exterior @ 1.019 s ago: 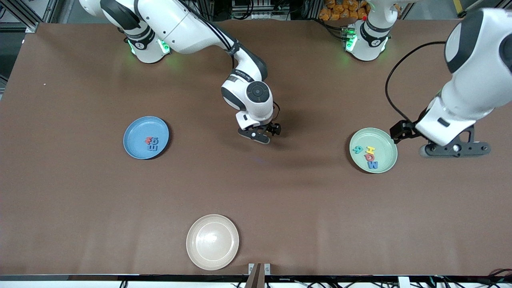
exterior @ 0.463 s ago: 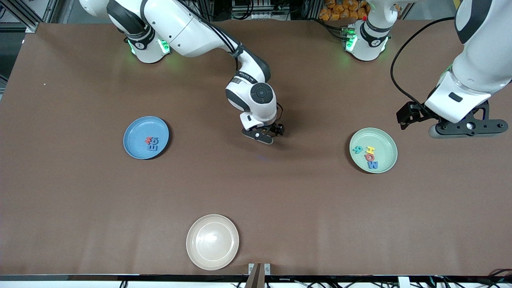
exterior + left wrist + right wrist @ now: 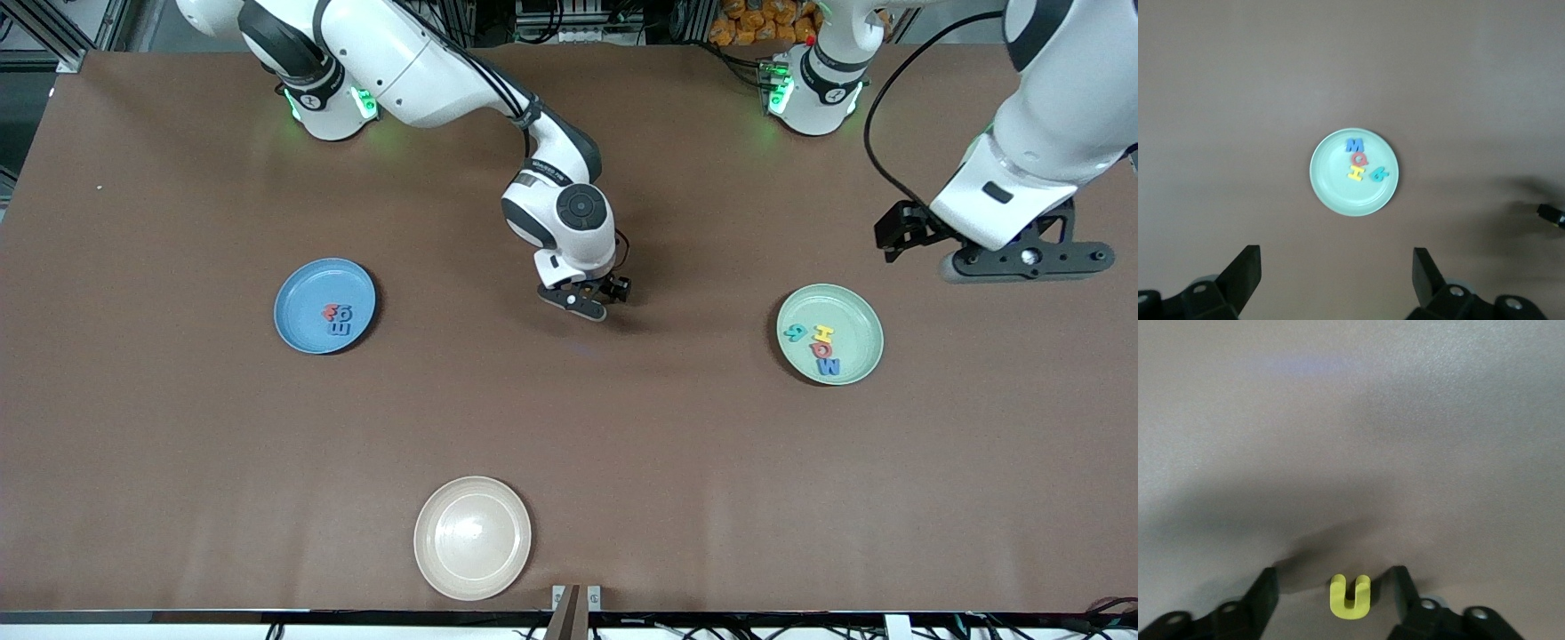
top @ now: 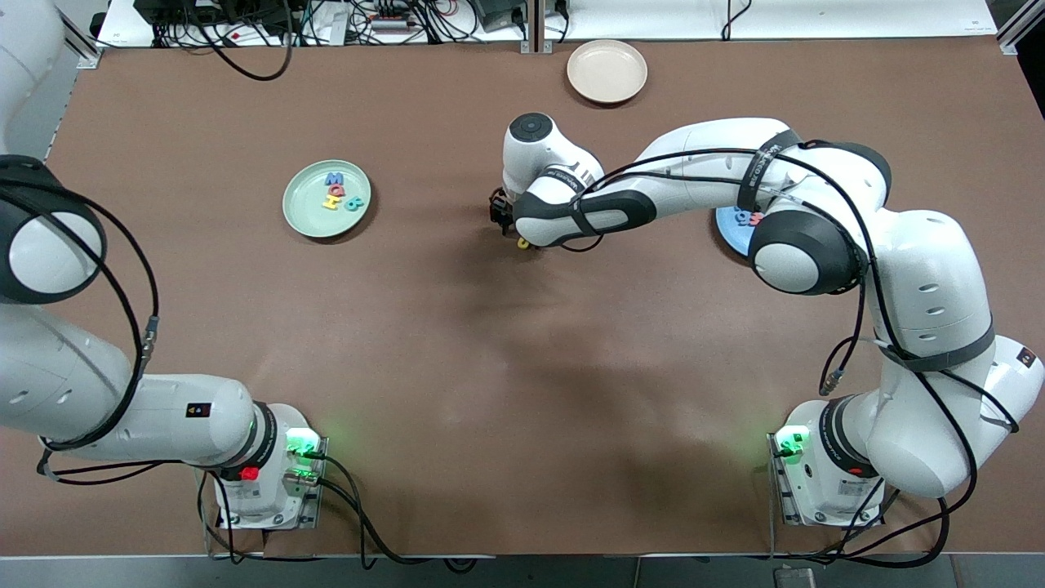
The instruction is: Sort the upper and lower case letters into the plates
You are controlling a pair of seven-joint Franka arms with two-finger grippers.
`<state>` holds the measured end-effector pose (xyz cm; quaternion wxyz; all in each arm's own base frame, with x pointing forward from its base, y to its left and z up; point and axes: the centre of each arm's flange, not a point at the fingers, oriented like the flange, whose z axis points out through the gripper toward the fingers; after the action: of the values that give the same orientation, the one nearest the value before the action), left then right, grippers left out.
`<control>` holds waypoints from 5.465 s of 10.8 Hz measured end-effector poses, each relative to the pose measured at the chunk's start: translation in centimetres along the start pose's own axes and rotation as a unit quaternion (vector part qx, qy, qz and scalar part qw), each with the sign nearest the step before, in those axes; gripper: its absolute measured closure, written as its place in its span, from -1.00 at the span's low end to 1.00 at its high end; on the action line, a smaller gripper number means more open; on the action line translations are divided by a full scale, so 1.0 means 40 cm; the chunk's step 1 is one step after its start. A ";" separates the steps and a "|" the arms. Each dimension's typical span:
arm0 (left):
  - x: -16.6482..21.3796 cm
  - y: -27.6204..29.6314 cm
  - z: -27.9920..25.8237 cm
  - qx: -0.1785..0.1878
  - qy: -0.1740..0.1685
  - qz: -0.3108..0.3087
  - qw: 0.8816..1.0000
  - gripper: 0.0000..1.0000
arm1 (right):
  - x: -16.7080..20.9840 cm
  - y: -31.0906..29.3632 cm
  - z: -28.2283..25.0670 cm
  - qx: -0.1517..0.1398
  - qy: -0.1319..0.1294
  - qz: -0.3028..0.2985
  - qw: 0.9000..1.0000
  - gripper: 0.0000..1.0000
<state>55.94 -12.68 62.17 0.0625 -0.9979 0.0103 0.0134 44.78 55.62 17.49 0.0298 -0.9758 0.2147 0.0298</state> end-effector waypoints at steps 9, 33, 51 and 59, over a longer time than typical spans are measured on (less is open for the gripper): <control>-0.066 -0.153 -0.048 -0.039 -0.032 -0.002 0.999 -1.00 | -0.012 -0.009 -0.015 0.004 -0.001 0.004 1.000 0.43; -0.062 -0.265 -0.003 -0.055 -0.016 -0.043 0.997 -1.00 | 0.856 0.978 -0.311 -0.056 -0.135 -0.099 0.984 0.47; -0.059 -0.247 -0.002 -0.055 -0.007 -0.037 0.998 -1.00 | 0.971 1.038 -0.895 -0.040 -0.029 -0.111 0.993 -1.00; -0.064 -0.234 -0.028 -0.056 0.004 -0.031 0.998 -1.00 | 0.852 1.058 -1.237 -0.046 0.019 -0.111 0.993 -1.00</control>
<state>53.63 -3.50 64.52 0.0072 -0.9997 -0.0215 0.0080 60.10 -0.46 62.47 -0.0162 -0.9943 0.1044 0.0172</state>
